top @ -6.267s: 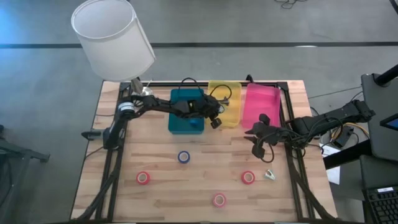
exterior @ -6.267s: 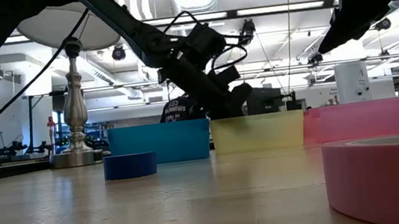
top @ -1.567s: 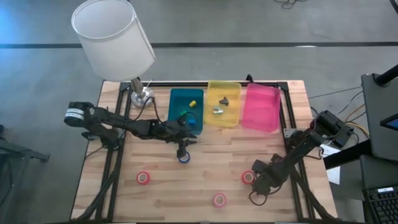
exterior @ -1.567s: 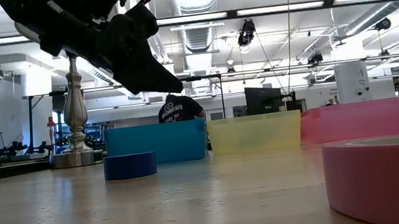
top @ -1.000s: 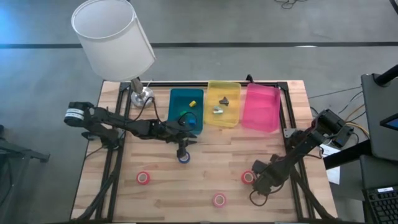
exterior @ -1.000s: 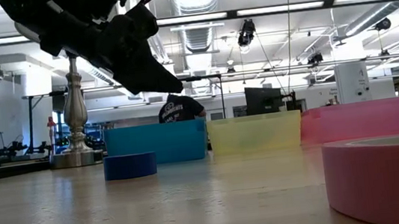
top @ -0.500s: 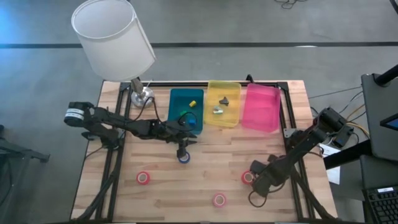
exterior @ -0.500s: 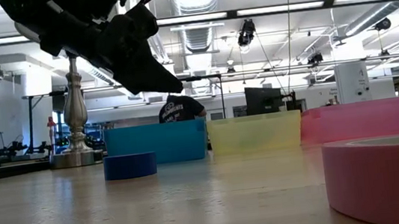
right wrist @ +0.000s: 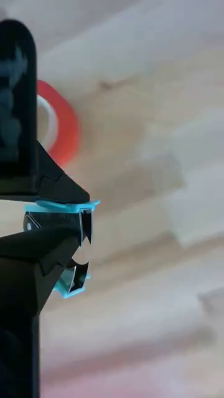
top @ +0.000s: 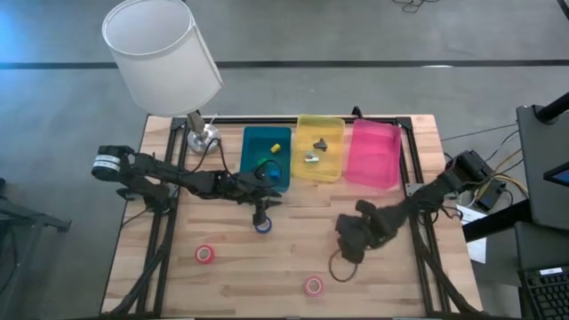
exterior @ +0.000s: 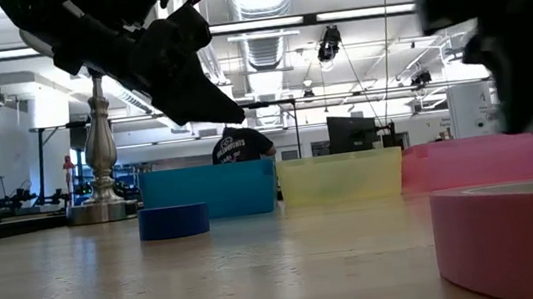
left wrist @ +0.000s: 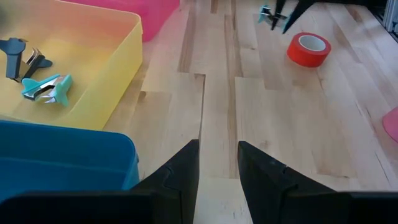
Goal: Pick and place Stapler, Stapler remover, tape
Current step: Put the blue staple remover into the yellow bin, then put the right orange tape on the pink bin
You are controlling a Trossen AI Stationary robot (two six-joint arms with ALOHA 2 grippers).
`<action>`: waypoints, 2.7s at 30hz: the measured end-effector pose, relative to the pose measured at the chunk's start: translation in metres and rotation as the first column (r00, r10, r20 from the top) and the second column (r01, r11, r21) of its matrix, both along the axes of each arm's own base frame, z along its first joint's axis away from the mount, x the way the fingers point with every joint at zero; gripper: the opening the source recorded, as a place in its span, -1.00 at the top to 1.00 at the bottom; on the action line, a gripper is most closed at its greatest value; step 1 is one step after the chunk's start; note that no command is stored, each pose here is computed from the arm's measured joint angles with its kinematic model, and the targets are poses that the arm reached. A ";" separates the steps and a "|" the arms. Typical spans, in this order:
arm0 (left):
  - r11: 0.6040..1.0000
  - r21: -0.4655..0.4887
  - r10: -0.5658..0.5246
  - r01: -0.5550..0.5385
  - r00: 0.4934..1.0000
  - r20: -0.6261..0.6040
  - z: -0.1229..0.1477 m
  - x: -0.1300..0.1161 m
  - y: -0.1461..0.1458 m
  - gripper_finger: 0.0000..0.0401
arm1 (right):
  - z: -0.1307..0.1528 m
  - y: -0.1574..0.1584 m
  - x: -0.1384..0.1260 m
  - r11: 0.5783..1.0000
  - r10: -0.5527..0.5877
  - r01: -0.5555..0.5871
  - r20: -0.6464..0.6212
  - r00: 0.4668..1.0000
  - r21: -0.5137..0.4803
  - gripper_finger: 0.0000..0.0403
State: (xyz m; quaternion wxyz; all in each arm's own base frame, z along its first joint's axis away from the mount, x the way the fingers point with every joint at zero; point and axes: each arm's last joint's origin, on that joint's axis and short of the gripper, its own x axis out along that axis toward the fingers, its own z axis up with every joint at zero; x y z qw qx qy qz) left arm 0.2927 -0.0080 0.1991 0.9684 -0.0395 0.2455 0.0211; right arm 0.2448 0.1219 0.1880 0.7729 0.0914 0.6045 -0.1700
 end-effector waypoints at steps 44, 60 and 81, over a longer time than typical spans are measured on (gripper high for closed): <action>1.000 0.023 -0.011 0.011 1.000 0.002 0.000 0.000 0.000 0.44 | -0.027 -0.241 0.029 0.978 -0.151 0.193 0.373 0.915 -0.077 0.74; 1.000 0.021 -0.011 0.010 1.000 0.019 0.002 0.001 0.000 0.44 | -0.037 -0.238 0.023 0.986 -0.098 0.140 0.367 0.925 -0.089 0.58; 1.000 0.020 -0.014 0.013 1.000 0.019 0.002 0.001 0.000 0.44 | -0.003 -0.232 0.040 0.993 -0.082 0.102 0.275 0.958 -0.061 0.19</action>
